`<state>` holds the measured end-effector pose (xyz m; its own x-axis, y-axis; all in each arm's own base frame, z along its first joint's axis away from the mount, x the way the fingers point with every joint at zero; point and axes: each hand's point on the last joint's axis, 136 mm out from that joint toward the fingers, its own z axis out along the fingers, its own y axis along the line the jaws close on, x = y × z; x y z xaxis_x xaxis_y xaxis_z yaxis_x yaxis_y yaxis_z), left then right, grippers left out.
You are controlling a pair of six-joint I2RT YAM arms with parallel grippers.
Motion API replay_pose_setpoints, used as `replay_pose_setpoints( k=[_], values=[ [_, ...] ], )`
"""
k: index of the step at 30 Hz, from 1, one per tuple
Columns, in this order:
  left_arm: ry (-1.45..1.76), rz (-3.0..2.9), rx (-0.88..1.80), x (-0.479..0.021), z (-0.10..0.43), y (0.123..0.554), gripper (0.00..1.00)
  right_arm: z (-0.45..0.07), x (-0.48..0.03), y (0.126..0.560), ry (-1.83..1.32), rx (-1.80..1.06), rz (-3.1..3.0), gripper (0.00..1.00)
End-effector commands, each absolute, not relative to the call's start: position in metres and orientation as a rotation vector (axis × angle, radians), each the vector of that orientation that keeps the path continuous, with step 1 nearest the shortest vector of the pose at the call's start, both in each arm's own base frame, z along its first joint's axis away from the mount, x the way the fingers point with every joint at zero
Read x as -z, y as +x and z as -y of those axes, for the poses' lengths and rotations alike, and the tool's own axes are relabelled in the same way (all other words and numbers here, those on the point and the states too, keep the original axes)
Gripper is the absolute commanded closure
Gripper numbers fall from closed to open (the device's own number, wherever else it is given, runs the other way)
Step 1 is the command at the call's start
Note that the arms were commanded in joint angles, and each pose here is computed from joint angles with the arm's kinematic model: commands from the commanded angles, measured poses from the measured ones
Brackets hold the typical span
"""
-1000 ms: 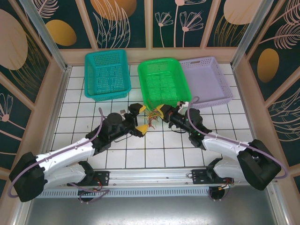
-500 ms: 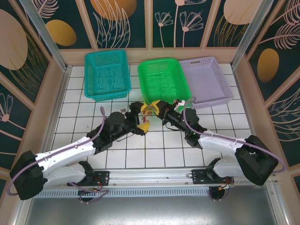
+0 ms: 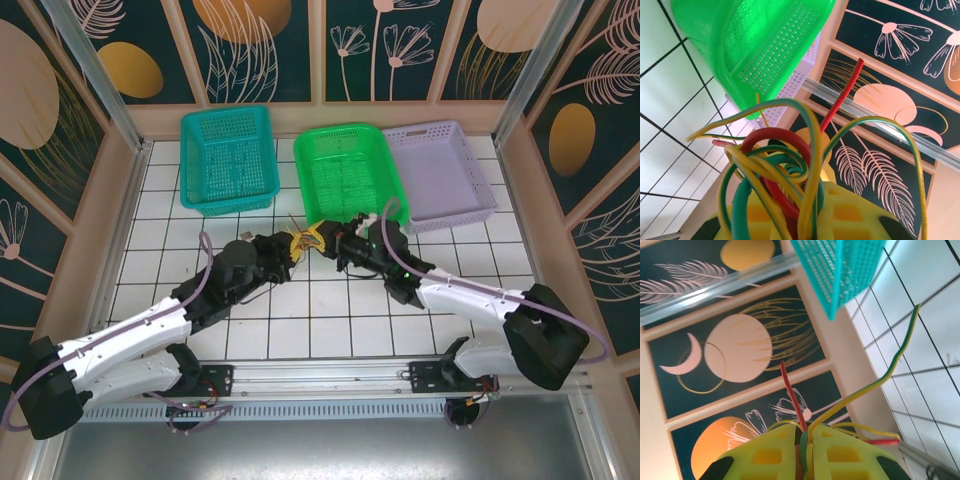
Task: Untangle the cables
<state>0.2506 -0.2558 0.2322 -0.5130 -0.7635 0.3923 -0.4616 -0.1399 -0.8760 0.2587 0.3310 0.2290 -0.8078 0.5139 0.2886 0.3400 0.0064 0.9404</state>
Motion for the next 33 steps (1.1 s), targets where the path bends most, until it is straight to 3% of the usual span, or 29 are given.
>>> replay_pose_setpoints(
  k=[1, 4, 9, 14, 17, 19, 21, 22, 24, 26, 30, 33],
  values=[
    [-1.115, -1.962, 1.298, -0.219, 0.218, 0.277, 1.00, -0.319, -0.193, 0.235, 0.864, -1.612, -2.567, 1.00],
    [-0.648, -2.173, 1.049, -0.220, 0.232, 0.276, 1.00, -0.300, -0.176, 0.232, 0.857, -1.350, -2.747, 1.00],
    [0.006, -2.341, 0.871, -0.205, 0.259, 0.261, 1.00, -0.283, -0.178, 0.242, 0.830, -1.298, -2.788, 1.00],
    [0.465, -2.309, 0.666, -0.196, 0.265, 0.242, 1.00, -0.278, -0.185, 0.251, 0.739, -1.234, -2.831, 1.00],
    [0.566, -2.257, 0.569, -0.199, 0.264, 0.239, 1.00, -0.278, -0.187, 0.255, 0.738, -1.253, -2.817, 1.00],
    [0.511, -2.223, 0.609, -0.212, 0.266, 0.242, 1.00, -0.283, -0.191, 0.258, 0.759, -1.316, -2.779, 1.00],
    [0.343, -2.193, 0.659, -0.233, 0.263, 0.250, 0.63, -0.287, -0.201, 0.263, 0.795, -1.419, -2.678, 1.00],
    [0.205, -2.187, 0.684, -0.244, 0.258, 0.256, 0.50, -0.287, -0.207, 0.266, 0.826, -1.483, -2.609, 1.00],
    [-0.063, -2.171, 0.779, -0.265, 0.251, 0.262, 0.38, -0.285, -0.218, 0.272, 0.887, -1.585, -2.477, 1.00],
    [-0.398, -2.158, 0.877, -0.277, 0.236, 0.264, 0.29, -0.280, -0.228, 0.280, 0.947, -1.664, -2.329, 1.00],
    [-0.946, -2.109, 1.161, -0.272, 0.226, 0.250, 0.27, -0.277, -0.246, 0.293, 0.955, -1.814, -2.075, 1.00],
    [-1.285, -2.029, 1.516, -0.253, 0.244, 0.237, 0.25, -0.277, -0.255, 0.298, 0.956, -1.925, -1.890, 1.00]
  ],
)
